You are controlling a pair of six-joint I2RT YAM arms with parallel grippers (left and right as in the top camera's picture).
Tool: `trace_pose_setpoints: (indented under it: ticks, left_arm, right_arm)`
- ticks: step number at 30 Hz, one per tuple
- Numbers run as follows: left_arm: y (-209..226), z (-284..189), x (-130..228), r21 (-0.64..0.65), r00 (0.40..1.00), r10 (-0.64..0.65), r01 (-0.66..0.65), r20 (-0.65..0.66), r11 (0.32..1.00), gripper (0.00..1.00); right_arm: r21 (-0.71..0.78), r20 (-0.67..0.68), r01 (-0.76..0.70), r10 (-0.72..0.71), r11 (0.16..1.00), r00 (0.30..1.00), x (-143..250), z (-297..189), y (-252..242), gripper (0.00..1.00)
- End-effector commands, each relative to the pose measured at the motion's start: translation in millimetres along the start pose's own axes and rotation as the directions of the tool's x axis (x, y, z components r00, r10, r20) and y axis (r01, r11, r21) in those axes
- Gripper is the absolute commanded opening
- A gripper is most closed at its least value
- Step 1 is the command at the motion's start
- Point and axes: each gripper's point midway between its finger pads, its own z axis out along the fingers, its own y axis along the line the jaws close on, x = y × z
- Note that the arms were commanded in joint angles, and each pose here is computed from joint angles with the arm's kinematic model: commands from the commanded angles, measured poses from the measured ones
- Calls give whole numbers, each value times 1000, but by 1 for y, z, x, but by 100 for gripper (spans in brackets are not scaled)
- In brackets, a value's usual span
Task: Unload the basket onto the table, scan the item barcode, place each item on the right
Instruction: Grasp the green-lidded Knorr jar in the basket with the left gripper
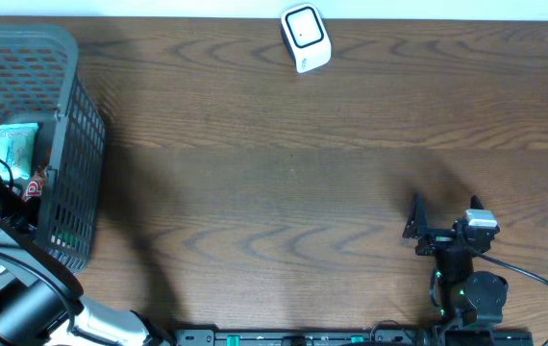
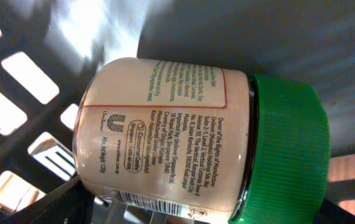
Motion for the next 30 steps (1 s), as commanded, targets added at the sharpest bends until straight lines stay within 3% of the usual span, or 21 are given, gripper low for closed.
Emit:
trace_pose_setpoints:
  ticks: [1, 7, 14, 20, 30]
  left_arm:
    - [-10, -9, -19, 49, 997, 2, -5, 73, 999, 77]
    - [-21, -34, -44, 113, 984, -45, 25, 174, 993, 77]
    - [-67, -64, -55, 374, 978, -39, -40, 204, 927, 77]
    - [-82, -90, -58, 462, 974, -33, -77, 226, 883, 77]
    - [-113, -160, -47, 655, 950, -12, -205, 311, 727, 77]
  right_arm:
    - [-2, 2, 10, -10, 1000, 1000, 0, 0, 1, 99]
    - [-2, 2, 10, -10, 1000, 1000, 0, 0, 1, 99]
    - [-2, 2, 10, -10, 1000, 1000, 0, 0, 1, 99]
    - [-2, 2, 10, -10, 1000, 1000, 0, 0, 1, 99]
    - [-2, 2, 10, -10, 1000, 1000, 0, 0, 1, 99]
